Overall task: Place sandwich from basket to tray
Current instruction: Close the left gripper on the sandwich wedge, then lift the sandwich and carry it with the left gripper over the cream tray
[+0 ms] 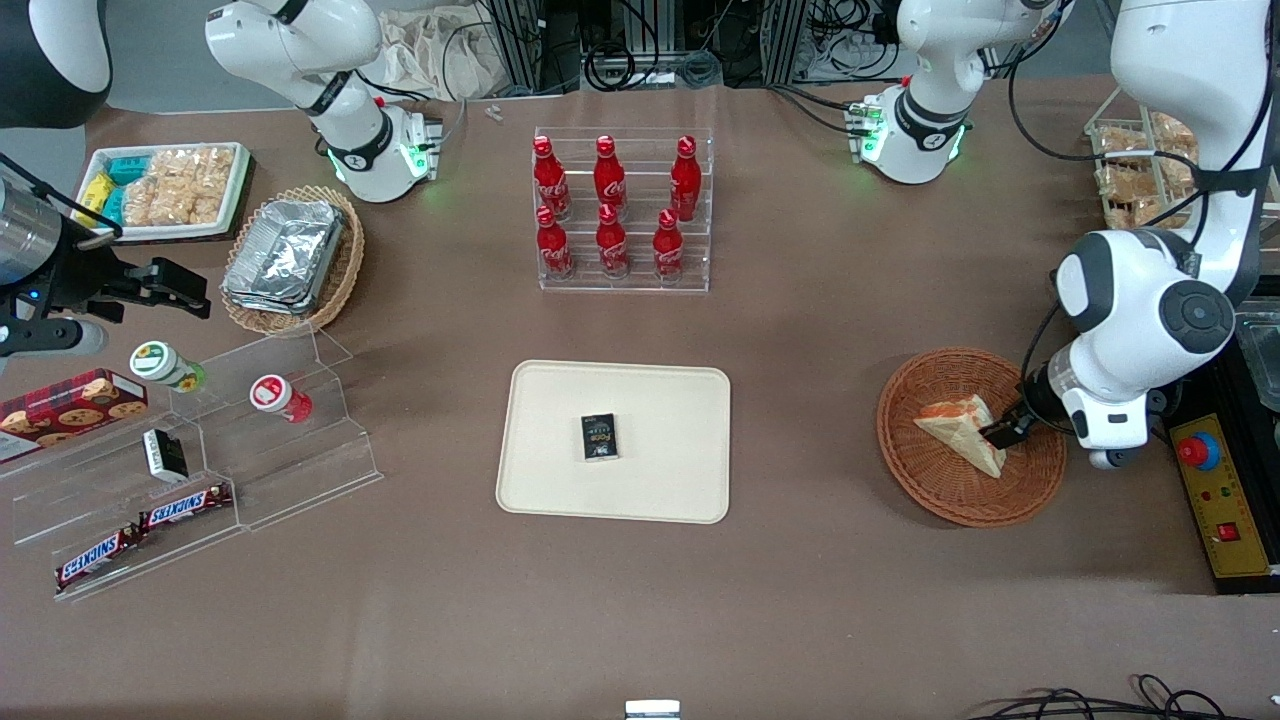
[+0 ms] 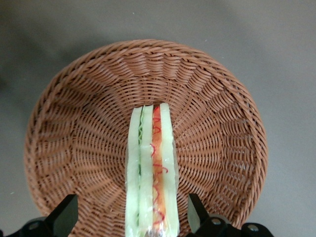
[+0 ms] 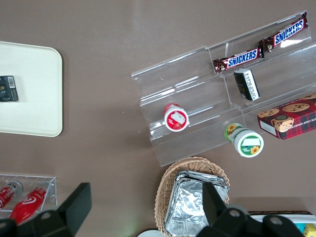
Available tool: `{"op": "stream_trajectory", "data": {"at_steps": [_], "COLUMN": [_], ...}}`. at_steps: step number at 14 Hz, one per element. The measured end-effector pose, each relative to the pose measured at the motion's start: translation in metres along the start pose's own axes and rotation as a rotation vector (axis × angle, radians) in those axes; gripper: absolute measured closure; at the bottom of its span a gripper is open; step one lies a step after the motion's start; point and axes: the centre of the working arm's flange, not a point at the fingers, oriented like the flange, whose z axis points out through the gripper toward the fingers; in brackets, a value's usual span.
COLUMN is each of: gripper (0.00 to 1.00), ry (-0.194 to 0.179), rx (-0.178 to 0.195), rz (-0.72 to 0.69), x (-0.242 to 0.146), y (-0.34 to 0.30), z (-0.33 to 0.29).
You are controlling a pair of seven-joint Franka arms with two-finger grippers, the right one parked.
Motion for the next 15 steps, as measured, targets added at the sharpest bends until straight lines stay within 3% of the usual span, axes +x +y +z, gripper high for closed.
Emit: {"op": "stream_trajectory", "data": {"at_steps": [3,11,12,15], "gripper": [0.0,0.0,0.07,0.39], "ry": [0.008,-0.018,-0.023,-0.029], "rx": [-0.021,-0.01,-0.005,-0.001], "rz": [-0.012,-0.088,-0.087,-0.081], "x": [-0.004,-0.016,-0.02,-0.025], "y": [-0.003,0.003,0.005,0.01], "z": [0.032,0.055,0.058,0.063]}}
